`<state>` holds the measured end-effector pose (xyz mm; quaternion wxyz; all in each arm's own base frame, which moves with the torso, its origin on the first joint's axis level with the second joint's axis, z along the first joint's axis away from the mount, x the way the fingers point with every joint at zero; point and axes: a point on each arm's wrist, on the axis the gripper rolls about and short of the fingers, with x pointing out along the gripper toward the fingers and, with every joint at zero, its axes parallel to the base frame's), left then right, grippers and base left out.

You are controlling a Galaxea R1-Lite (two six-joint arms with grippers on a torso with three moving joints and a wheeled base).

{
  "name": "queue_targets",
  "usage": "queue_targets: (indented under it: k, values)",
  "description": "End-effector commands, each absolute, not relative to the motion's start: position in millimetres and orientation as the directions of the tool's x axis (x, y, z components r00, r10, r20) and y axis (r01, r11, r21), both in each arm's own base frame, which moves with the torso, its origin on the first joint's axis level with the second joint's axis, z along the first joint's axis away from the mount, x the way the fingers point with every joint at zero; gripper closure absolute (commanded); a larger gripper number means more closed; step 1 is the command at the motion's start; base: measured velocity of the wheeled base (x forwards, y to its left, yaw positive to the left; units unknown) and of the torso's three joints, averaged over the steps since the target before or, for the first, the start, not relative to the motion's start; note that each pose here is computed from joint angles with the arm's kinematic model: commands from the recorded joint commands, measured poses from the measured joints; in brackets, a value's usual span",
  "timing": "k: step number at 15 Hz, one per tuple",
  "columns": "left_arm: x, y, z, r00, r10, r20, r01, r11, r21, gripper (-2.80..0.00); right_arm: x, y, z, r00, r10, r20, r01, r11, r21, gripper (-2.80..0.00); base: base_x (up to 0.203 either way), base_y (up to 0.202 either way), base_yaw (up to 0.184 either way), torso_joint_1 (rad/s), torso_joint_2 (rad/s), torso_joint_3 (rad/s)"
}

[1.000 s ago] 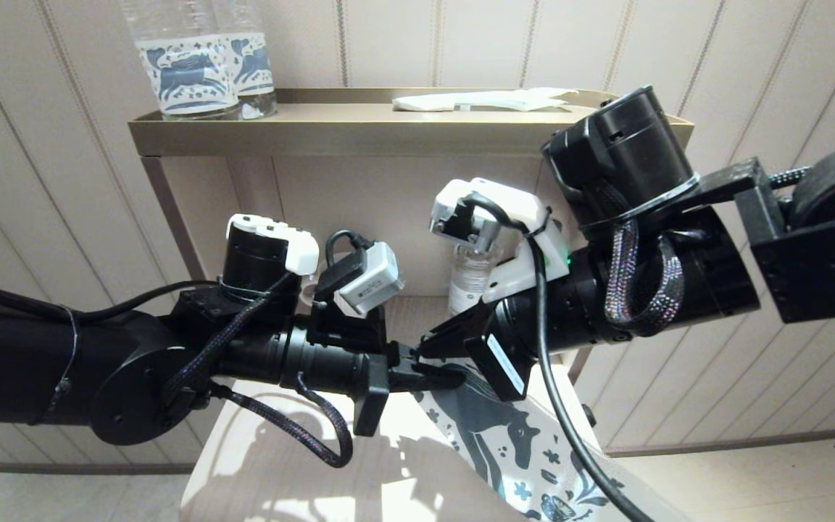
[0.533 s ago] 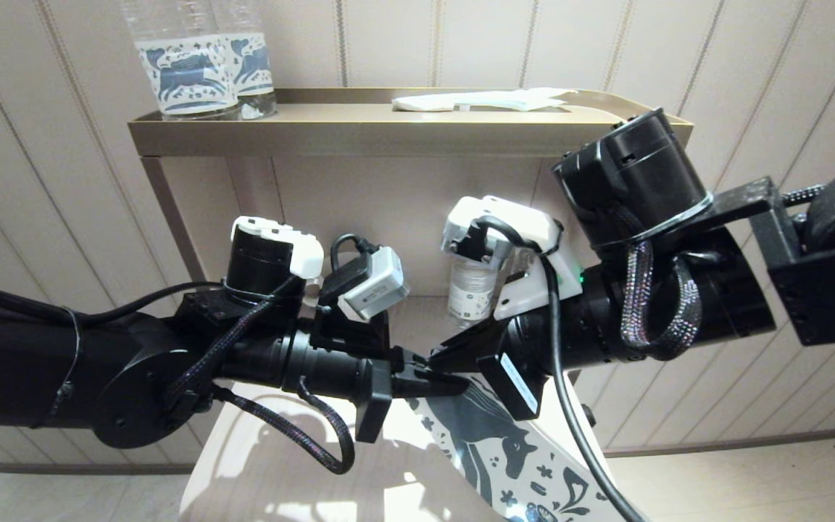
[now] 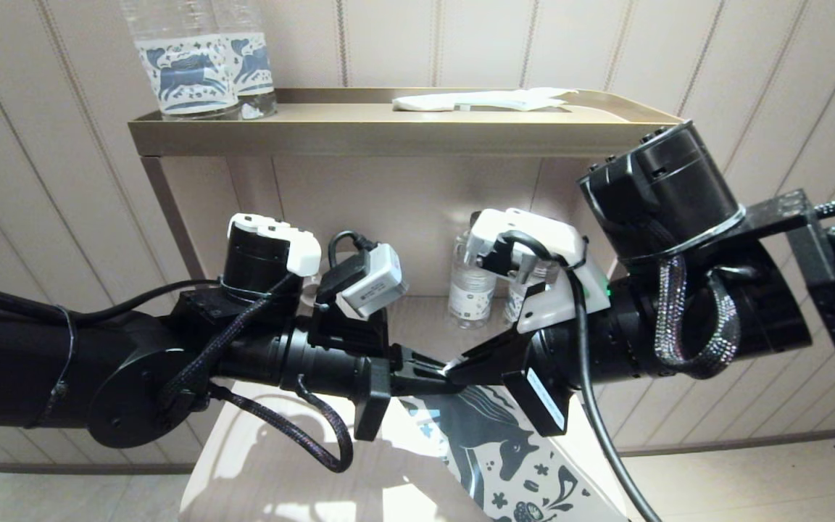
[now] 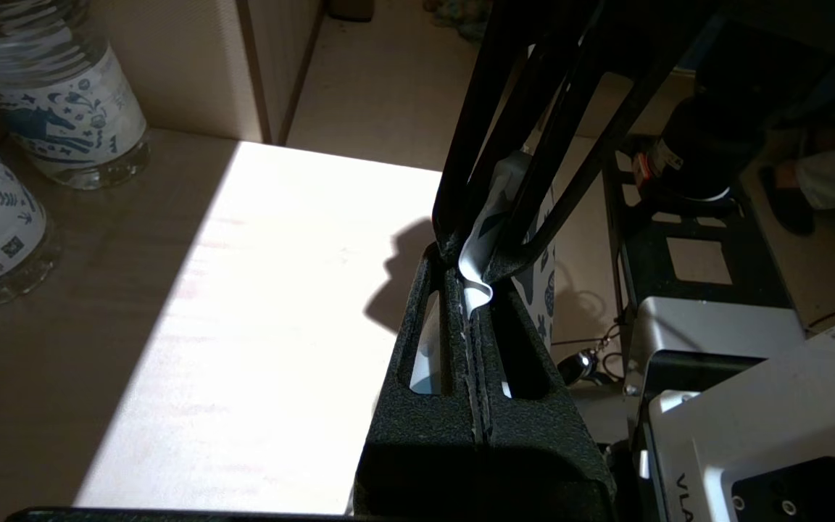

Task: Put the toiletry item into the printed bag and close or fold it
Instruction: Hand it to the other hand

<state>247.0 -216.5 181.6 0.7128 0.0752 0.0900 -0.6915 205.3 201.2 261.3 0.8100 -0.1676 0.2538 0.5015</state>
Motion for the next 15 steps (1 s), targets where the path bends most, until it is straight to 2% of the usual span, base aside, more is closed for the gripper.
queue_targets:
  k: [1,10,12,13,15]
  values:
    - [246,-216,183,0.024,-0.974,-0.226,1.000,0.027,-0.011,0.00,202,199,260,0.362,0.727,-0.584,-0.900,0.437,-0.014,0.00,0.000,0.000,0.000,0.000,0.00,0.000]
    - [246,-217,182,0.016,-0.973,-0.232,0.999,0.023,-0.025,0.00,208,207,266,0.359,0.739,-0.571,-0.904,0.427,-0.016,0.00,0.000,0.000,0.000,0.000,0.00,0.000]
    - [245,-216,181,0.015,-0.972,-0.234,0.999,0.022,-0.026,0.00,211,210,269,0.320,0.738,-0.594,-0.913,0.409,0.016,0.00,0.000,0.000,0.000,0.000,0.00,0.000]
    - [244,-215,181,0.015,-0.972,-0.236,1.000,0.021,-0.023,-2.80,212,211,271,0.282,0.750,-0.598,-0.922,0.384,0.046,0.00,0.000,0.000,0.000,0.000,0.00,0.000]
    - [242,-214,177,0.012,-0.971,-0.240,1.000,0.010,0.011,-2.80,218,216,270,0.238,0.758,-0.607,-0.930,0.358,0.081,0.00,0.000,0.000,0.000,0.000,0.00,0.000]
